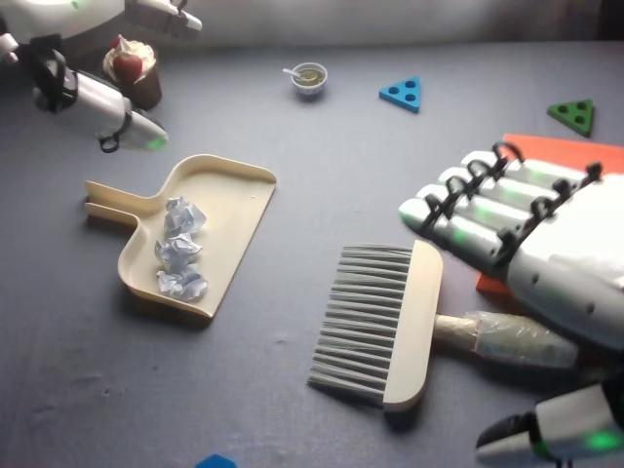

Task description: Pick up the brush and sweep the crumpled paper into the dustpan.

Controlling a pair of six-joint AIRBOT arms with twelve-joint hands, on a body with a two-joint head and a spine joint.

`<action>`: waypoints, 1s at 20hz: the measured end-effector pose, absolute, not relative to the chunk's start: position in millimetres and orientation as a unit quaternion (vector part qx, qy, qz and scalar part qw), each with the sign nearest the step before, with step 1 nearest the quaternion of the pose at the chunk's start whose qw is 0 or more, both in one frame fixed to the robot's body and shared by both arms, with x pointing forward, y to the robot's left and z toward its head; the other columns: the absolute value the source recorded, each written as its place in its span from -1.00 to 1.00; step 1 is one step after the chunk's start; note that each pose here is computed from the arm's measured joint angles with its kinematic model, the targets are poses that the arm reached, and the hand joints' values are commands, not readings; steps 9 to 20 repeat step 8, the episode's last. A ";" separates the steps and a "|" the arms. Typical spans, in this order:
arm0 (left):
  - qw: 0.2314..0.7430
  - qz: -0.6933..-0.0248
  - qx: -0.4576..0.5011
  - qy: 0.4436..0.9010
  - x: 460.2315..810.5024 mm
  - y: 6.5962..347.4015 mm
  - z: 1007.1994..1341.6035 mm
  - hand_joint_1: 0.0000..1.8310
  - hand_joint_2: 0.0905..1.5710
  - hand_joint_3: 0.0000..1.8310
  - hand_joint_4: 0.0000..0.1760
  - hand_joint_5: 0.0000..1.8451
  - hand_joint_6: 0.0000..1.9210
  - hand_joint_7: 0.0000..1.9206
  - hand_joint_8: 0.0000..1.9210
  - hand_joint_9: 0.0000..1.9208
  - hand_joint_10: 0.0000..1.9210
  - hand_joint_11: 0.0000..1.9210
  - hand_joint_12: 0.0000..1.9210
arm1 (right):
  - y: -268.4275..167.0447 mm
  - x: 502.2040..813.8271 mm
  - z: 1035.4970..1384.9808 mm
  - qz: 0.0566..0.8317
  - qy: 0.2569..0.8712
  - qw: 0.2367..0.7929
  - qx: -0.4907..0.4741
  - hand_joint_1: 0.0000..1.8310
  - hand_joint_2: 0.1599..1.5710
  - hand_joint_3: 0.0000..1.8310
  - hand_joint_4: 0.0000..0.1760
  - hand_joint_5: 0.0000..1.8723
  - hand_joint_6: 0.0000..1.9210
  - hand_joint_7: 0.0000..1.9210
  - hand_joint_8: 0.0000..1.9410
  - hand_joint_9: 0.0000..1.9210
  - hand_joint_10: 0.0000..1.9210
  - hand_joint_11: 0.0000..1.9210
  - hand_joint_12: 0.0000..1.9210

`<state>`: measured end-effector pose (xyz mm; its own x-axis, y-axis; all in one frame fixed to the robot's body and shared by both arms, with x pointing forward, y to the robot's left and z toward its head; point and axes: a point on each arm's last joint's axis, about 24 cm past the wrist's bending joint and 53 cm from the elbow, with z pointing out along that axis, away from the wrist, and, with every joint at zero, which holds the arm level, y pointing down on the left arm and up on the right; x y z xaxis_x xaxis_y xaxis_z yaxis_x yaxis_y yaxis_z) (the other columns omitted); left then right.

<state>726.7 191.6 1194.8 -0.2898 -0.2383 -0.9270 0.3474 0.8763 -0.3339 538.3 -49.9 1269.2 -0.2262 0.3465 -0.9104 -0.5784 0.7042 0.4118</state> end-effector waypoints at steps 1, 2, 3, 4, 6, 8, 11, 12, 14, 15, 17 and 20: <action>0.596 -0.247 0.036 0.763 727.3 190.9 1198.1 -0.26 0.20 -1.00 0.78 -0.57 -1.00 -0.72 -1.00 -0.80 -0.99 -1.00 -0.45 | -44.8 533.0 1268.2 0.378 0.688 0.612 -0.095 -0.30 -0.19 -0.99 -1.00 -1.00 -1.00 -1.00 -1.00 -1.00 -1.00 -0.96 -0.98; 0.598 -0.249 0.037 0.761 727.9 190.0 1202.4 -0.25 0.18 -1.00 0.80 -0.56 -0.99 -0.71 -1.00 -0.80 -0.99 -1.00 -0.46 | -37.7 526.9 1267.6 0.390 0.693 0.598 -0.099 -0.29 -0.18 -0.99 -1.00 -1.00 -1.00 -1.00 -1.00 -1.00 -1.00 -0.96 -0.98; 0.600 -0.249 0.037 0.759 728.3 190.0 1204.7 -0.23 0.18 -1.00 0.78 -0.55 -0.99 -0.71 -1.00 -0.80 -1.00 -1.00 -0.49 | -34.0 522.6 1272.4 0.403 0.693 0.591 -0.093 -0.29 -0.19 -0.99 -1.00 -1.00 -1.00 -1.00 -1.00 -1.00 -1.00 -0.95 -0.97; 0.598 -0.248 0.037 0.761 728.7 191.0 1203.8 -0.22 0.18 -1.00 0.72 -0.54 -0.99 -0.71 -1.00 -0.81 -1.00 -1.00 -0.50 | -33.7 521.2 1277.2 0.405 0.689 0.594 -0.093 -0.28 -0.19 -0.99 -1.00 -1.00 -1.00 -1.00 -1.00 -0.99 -1.00 -0.94 -0.97; 0.596 -0.246 0.042 0.763 728.3 189.7 1203.7 -0.22 0.18 -1.00 0.76 -0.52 -1.00 -0.71 -1.00 -0.77 -1.00 -1.00 -0.41 | -34.8 522.0 1282.2 0.402 0.682 0.603 -0.098 -0.29 -0.17 -0.99 -1.00 -1.00 -1.00 -0.98 -0.99 -0.97 -0.99 -0.93 -0.97; 0.595 -0.246 0.044 0.764 728.1 188.7 1203.9 -0.24 0.22 -1.00 0.69 -0.54 -1.00 -0.74 -1.00 -0.79 -1.00 -1.00 -0.38 | -34.1 523.9 1277.2 0.401 0.687 0.598 -0.100 -0.25 -0.13 -1.00 -1.00 -0.96 -1.00 -0.93 -1.00 -0.93 -1.00 -0.89 -0.96; 0.595 -0.246 0.044 0.764 728.1 188.7 1203.9 -0.24 0.22 -1.00 0.69 -0.54 -1.00 -0.74 -1.00 -0.79 -1.00 -1.00 -0.38 | -34.1 523.9 1277.2 0.401 0.687 0.598 -0.100 -0.25 -0.13 -1.00 -1.00 -0.96 -1.00 -0.93 -1.00 -0.93 -1.00 -0.89 -0.96; 0.595 -0.246 0.044 0.764 728.1 188.7 1203.9 -0.24 0.22 -1.00 0.69 -0.54 -1.00 -0.74 -1.00 -0.79 -1.00 -1.00 -0.38 | -34.1 523.9 1277.2 0.401 0.687 0.598 -0.100 -0.25 -0.13 -1.00 -1.00 -0.96 -1.00 -0.93 -1.00 -0.93 -1.00 -0.89 -0.96; 0.595 -0.246 0.044 0.764 728.1 188.7 1203.9 -0.24 0.22 -1.00 0.69 -0.54 -1.00 -0.74 -1.00 -0.79 -1.00 -1.00 -0.38 | -34.1 523.9 1277.2 0.401 0.687 0.598 -0.100 -0.25 -0.13 -1.00 -1.00 -0.96 -1.00 -0.93 -1.00 -0.93 -1.00 -0.89 -0.96; 0.595 -0.246 0.044 0.764 728.1 188.7 1203.9 -0.24 0.22 -1.00 0.69 -0.54 -1.00 -0.74 -1.00 -0.79 -1.00 -1.00 -0.38 | -34.1 523.9 1277.2 0.401 0.687 0.598 -0.100 -0.25 -0.13 -1.00 -1.00 -0.96 -1.00 -0.93 -1.00 -0.93 -1.00 -0.89 -0.96; 0.595 -0.246 0.044 0.764 728.1 188.7 1203.9 -0.24 0.22 -1.00 0.69 -0.54 -1.00 -0.74 -1.00 -0.79 -1.00 -1.00 -0.38 | -34.1 523.9 1277.2 0.401 0.687 0.598 -0.100 -0.25 -0.13 -1.00 -1.00 -0.96 -1.00 -0.93 -1.00 -0.93 -1.00 -0.89 -0.96; 0.595 -0.246 0.044 0.764 728.1 188.7 1203.9 -0.24 0.22 -1.00 0.69 -0.54 -1.00 -0.74 -1.00 -0.79 -1.00 -1.00 -0.38 | -34.1 523.9 1277.2 0.401 0.687 0.598 -0.100 -0.25 -0.13 -1.00 -1.00 -0.96 -1.00 -0.93 -1.00 -0.93 -1.00 -0.89 -0.96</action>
